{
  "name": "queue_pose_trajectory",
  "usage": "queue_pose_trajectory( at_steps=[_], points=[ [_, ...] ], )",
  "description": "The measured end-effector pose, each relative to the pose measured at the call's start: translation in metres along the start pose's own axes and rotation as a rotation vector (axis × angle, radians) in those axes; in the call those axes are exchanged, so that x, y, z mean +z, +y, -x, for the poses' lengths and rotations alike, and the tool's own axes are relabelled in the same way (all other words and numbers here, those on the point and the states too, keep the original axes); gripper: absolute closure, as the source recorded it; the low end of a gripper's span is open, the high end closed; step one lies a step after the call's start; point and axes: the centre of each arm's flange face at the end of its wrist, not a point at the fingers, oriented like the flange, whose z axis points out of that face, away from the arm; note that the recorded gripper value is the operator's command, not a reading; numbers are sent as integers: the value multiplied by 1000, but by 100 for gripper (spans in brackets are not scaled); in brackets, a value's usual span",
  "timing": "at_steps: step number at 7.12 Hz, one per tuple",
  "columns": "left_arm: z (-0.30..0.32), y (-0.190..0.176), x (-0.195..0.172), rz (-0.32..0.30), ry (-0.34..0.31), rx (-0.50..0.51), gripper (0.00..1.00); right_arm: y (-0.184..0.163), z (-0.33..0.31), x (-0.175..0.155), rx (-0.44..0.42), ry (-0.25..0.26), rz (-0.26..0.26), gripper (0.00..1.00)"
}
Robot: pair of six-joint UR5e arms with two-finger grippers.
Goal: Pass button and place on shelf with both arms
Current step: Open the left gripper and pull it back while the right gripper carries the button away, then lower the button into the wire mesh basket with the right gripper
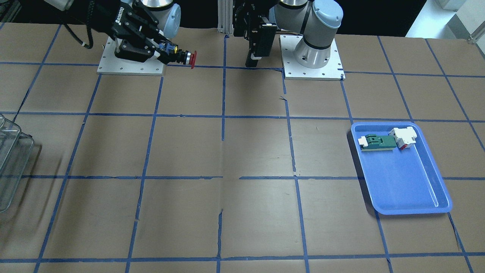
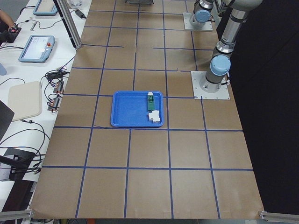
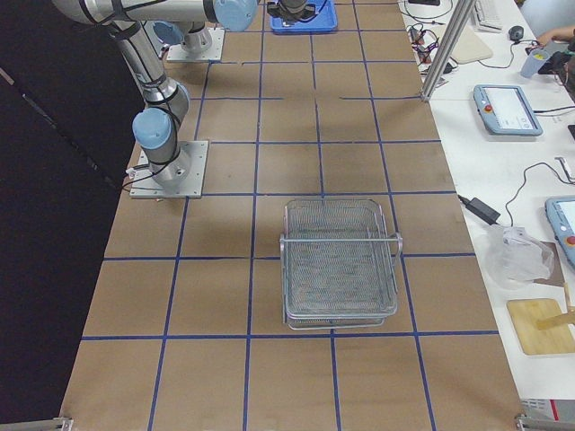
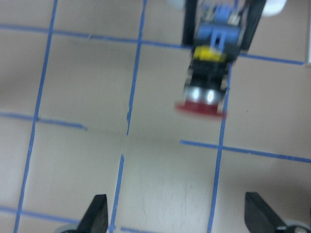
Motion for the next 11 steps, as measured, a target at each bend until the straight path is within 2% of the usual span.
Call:
queue_pose_trajectory(
  at_steps=[1,3,4,5,6,8,10,11],
  points=[
    [17,18,-1,28,-6,-145,0,34,-17,-18,45,34,63,81],
    [54,56,7,72,-14,-392,0,119,-51,-74,120,169,183,81],
    [65,67,18,88,-11,-478,0,163,-66,-97,157,218,255,81],
    [74,73,30,94,-17,-542,0,208,-72,-120,202,242,321,81],
    [80,74,41,92,-25,-571,0,248,-75,-144,211,260,371,81],
    [82,77,61,105,-12,-587,0,320,-86,-181,169,271,429,80],
    [87,84,66,105,-13,-661,0,386,-95,-196,116,280,449,80],
    [95,90,63,94,-25,-749,0,409,-98,-200,100,295,465,67]
  ],
)
